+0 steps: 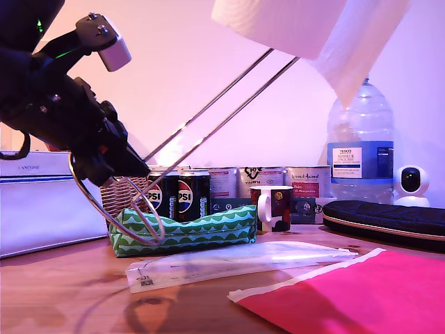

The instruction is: Insert the paper towel roll into the metallic stand.

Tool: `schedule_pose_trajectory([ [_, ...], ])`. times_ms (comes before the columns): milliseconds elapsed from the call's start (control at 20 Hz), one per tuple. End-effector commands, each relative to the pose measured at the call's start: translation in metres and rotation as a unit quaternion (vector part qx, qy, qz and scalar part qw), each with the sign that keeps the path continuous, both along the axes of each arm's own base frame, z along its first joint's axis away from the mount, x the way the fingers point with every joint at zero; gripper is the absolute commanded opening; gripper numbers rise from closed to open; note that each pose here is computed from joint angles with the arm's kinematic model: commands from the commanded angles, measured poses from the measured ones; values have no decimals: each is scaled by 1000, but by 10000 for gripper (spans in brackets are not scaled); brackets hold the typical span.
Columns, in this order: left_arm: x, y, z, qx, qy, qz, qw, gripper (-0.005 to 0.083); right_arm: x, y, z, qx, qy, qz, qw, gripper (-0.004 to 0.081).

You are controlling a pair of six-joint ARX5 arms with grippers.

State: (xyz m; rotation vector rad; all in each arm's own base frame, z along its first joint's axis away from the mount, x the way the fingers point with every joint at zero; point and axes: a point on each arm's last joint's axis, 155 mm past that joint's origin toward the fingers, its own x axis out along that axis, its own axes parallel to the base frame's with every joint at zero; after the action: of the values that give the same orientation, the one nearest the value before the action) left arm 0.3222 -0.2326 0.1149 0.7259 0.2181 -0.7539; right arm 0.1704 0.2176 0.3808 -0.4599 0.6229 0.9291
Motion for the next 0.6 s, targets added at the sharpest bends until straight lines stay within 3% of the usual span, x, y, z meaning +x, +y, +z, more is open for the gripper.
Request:
schedule_pose_trajectory([
  [0, -7, -20, 26, -44, -22, -34, 998, -24, -10, 17, -3, 17, 26, 35, 999, -12],
  [250, -13, -26, 26, -60, -9, -52, 997, -24, -26, 12, 15, 51, 18, 54, 997, -12],
  [400, -14, -28, 27, -64, -6, -60, 996, -24, -36, -1, 39, 90, 4, 43, 995, -13],
  [550, -20, -33, 34, -78, -8, -79, 994, -24, -42, -10, 47, 111, 5, 30, 993, -13],
])
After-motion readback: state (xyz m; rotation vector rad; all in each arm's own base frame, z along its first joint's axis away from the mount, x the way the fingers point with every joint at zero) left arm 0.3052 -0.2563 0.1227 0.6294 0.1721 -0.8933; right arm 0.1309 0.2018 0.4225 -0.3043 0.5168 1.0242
